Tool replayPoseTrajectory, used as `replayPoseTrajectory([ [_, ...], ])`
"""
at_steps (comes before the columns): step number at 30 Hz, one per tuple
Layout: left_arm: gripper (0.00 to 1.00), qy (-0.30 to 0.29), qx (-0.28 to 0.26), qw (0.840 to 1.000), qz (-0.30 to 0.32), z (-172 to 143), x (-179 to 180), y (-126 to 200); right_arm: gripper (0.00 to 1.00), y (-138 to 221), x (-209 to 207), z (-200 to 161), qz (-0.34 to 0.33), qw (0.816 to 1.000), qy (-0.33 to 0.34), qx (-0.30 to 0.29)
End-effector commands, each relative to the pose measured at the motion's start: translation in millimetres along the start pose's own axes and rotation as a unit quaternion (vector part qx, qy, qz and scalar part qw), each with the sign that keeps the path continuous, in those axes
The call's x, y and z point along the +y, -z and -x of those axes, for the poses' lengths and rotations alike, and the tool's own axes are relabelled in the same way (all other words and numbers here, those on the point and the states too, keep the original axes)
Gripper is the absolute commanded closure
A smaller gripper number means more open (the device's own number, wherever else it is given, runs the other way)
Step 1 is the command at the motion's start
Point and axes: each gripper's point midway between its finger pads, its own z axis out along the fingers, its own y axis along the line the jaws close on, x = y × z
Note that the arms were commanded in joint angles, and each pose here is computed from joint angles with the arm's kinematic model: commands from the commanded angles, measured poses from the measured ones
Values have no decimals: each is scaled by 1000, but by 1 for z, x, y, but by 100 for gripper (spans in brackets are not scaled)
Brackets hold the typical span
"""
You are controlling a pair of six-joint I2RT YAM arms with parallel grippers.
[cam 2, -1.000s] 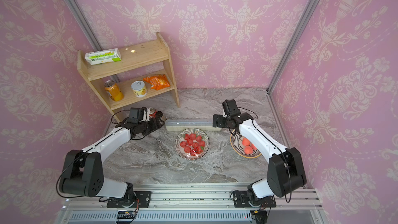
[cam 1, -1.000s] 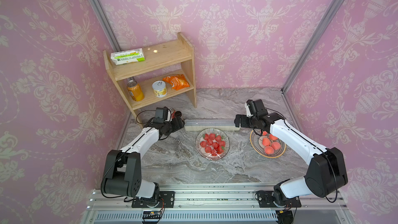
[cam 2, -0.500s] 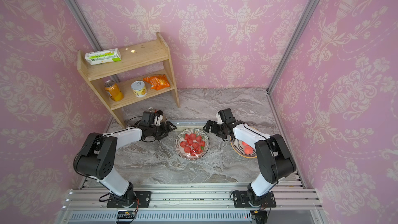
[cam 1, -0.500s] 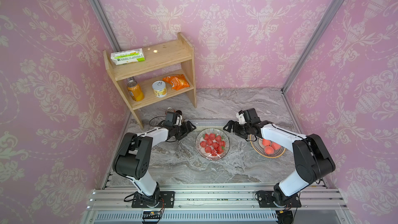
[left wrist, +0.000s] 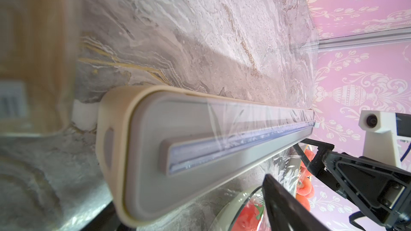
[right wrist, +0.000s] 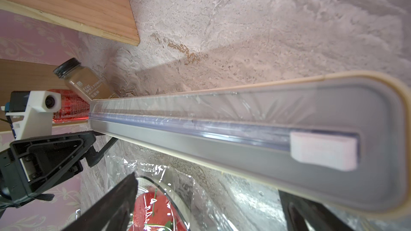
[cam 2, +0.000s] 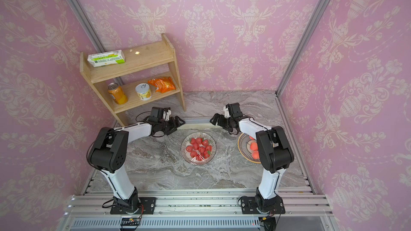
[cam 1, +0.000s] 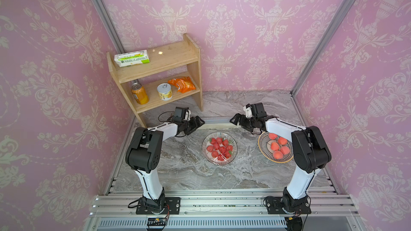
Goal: Wrap the plate with plastic wrap
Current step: Move the plastic wrap cutting box to the center of the board, then adjust the plate at the center of the board.
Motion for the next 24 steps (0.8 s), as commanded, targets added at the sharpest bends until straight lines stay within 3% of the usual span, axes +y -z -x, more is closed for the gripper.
replayPoseTrajectory([
  [1,15,-29,-19,999,25,9,2,9,0,18,7,19,-18,999,42,-25],
  [7,15,-68,-45,995,55,-3,-6,59,0,66,-9,-2,-87,992,87,-22],
  [12,15,-73,-44,996,24,-19,-25,79,1,74,13,-30,-11,997,73,-2],
  [17,17,-105,-11,994,-17,-49,-54,71,2,63,48,-53,67,995,70,10],
  [24,17,-132,13,990,-38,-62,-66,42,2,31,59,-65,68,993,93,37],
])
